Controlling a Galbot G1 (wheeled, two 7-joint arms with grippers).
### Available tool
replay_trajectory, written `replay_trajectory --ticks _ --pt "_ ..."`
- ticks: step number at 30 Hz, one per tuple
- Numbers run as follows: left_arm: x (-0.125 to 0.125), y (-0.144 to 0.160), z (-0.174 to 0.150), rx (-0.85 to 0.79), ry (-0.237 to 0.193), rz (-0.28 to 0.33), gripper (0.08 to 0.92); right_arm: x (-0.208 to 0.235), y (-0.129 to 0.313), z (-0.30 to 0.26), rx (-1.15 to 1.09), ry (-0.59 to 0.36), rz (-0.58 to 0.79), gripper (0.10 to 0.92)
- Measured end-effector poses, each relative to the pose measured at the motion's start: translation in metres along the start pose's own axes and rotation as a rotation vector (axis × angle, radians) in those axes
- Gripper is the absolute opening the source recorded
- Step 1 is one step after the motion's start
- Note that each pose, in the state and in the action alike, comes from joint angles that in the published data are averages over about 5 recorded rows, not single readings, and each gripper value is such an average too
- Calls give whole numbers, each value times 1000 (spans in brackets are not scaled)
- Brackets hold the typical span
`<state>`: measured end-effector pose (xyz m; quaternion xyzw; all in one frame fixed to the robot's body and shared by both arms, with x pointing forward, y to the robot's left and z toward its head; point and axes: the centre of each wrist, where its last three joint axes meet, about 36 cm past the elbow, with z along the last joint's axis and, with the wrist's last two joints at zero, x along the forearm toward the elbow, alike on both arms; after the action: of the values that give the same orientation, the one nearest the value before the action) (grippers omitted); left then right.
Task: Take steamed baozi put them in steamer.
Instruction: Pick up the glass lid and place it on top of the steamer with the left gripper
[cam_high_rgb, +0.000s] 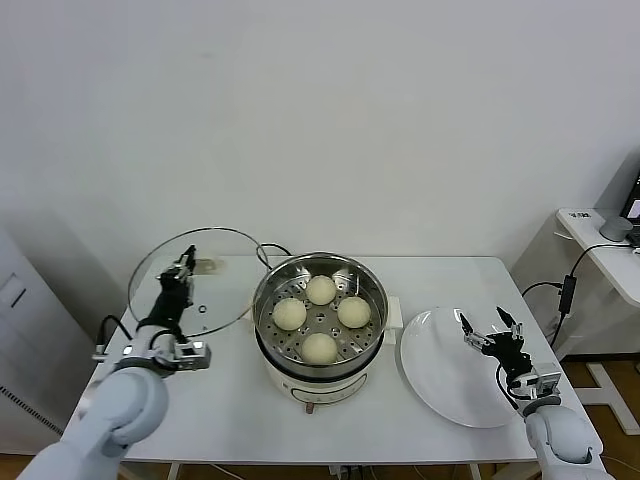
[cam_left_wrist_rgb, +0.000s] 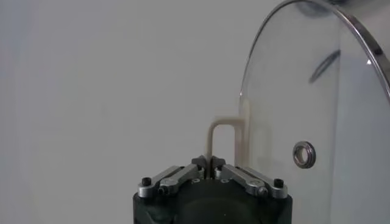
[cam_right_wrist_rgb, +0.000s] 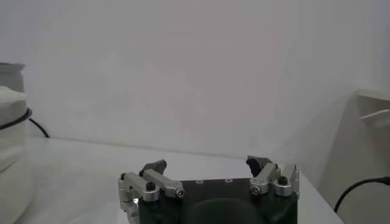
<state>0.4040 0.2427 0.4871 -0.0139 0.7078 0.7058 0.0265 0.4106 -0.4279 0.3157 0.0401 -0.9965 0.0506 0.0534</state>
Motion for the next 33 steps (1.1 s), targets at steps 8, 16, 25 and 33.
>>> replay_trajectory --ticks 8,16,25,33 --pt "3 -2 -47 -2 7 -4 104 1 -1 0 4 2 1 823" --pt "5 -11 -88 2 8 -11 104 -1 2 1 2 2 1 823" --pt "5 -21 -129 16 -25 -13 104 -2 0 1 3 5 3 823" --pt "3 -32 -158 25 -67 4 104 -1 -2 4 2 9 7 823"
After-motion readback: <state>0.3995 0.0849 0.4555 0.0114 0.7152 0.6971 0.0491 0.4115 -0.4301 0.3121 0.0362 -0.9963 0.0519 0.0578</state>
